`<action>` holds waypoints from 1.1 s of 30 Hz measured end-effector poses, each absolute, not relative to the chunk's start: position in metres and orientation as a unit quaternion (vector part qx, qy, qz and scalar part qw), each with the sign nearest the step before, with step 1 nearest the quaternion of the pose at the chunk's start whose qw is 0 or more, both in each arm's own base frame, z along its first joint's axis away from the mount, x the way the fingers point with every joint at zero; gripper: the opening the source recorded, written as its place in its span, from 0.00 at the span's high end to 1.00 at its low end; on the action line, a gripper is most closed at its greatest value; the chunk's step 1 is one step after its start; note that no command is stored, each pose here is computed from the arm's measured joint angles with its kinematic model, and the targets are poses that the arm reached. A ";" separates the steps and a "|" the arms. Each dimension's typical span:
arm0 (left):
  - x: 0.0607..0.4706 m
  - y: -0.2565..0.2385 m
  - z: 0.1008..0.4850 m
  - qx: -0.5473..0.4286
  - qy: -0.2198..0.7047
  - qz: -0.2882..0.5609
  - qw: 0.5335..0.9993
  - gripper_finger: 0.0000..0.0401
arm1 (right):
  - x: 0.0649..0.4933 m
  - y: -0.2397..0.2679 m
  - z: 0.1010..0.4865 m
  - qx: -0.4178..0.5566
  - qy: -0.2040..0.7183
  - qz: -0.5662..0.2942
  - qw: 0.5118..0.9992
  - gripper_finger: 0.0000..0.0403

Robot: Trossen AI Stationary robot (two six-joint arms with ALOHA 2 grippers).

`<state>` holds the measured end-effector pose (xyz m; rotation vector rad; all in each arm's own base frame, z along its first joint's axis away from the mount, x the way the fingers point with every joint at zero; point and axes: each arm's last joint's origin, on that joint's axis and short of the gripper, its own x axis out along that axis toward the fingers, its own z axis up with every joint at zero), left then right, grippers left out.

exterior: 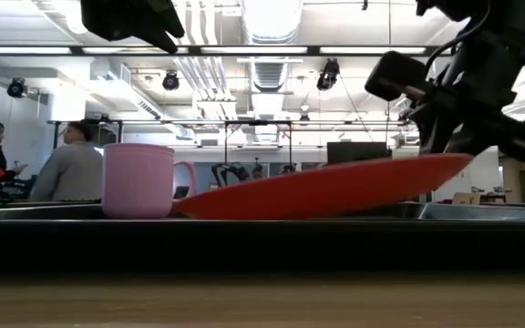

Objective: Set up tray
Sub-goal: Put the pink plate to the right of the light purple mug on the black tray, then put the blue bowl on top of the pink plate on the black tray

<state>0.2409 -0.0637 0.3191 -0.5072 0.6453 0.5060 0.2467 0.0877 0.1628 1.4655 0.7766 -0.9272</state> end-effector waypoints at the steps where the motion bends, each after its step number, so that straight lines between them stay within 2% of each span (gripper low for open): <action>1: 0.241 -0.064 0.319 -0.244 0.310 0.243 0.886 0.75 | 0.247 0.087 0.162 0.622 0.336 -0.396 0.586 0.90; 10: 0.241 -0.063 0.320 -0.243 0.307 0.246 0.887 0.75 | 0.257 0.085 0.176 0.576 0.331 -0.364 0.652 0.57; 13: 0.241 -0.063 0.320 -0.242 0.307 0.247 0.887 0.75 | 0.264 0.086 0.190 0.511 0.339 -0.337 0.715 0.48; 16: 0.241 -0.063 0.320 -0.242 0.306 0.248 0.887 0.75 | 0.269 0.084 0.210 0.406 0.371 -0.319 0.772 0.42; 21: 0.241 -0.063 0.320 -0.243 0.305 0.247 0.887 0.75 | 0.279 0.061 0.240 0.219 0.441 -0.295 0.819 0.38; 26: 0.241 -0.063 0.320 -0.245 0.303 0.247 0.888 0.75 | 0.296 0.024 0.260 0.051 0.472 -0.242 0.846 0.39; 28: 0.242 -0.063 0.320 -0.249 0.300 0.247 0.887 0.75 | 0.301 0.004 0.262 0.032 0.487 -0.237 0.840 0.40; 33: 0.242 -0.064 0.321 -0.274 0.291 0.251 0.881 0.75 | 0.308 -0.054 0.253 0.080 0.516 -0.253 0.814 0.42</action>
